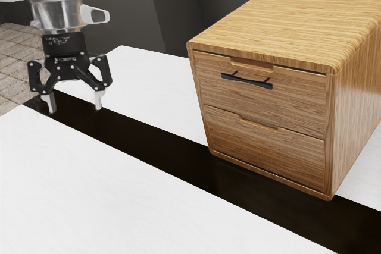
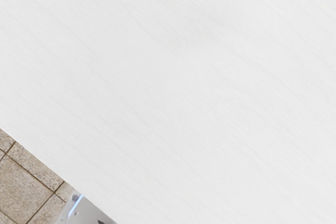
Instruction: Pull the drawer handle with one arm to open the drawer
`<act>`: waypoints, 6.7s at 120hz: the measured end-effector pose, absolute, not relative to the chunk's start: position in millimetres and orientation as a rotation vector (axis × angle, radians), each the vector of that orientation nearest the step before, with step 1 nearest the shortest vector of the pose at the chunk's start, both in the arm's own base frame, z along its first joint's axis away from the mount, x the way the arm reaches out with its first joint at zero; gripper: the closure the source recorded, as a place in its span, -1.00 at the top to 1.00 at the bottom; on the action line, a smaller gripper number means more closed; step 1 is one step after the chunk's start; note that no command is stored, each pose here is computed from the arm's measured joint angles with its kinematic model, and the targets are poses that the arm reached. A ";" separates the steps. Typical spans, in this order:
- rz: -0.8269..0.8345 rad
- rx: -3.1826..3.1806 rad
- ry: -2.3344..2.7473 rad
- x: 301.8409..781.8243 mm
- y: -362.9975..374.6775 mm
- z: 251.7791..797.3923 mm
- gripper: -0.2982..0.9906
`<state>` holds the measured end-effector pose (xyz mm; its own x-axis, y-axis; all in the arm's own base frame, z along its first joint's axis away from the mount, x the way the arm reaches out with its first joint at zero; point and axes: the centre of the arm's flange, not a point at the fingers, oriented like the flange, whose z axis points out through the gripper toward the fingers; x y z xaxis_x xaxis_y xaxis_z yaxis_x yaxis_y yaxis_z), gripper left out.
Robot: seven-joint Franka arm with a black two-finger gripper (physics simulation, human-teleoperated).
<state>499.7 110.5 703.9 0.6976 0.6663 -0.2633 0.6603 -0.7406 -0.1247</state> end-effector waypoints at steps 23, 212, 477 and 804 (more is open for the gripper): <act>0.169 -2.777 -1.454 525.1 109.6 714.2 0.50; -0.636 -2.600 -2.448 584.5 -55.0 712.8 0.37; -0.572 -2.720 -2.359 590.8 -152.1 692.8 -0.07; -0.481 -2.631 -2.410 584.3 -114.0 677.7 -0.52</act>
<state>584.3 -114.0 677.7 0.1161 0.9870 -0.1109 0.8688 -0.0468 0.4929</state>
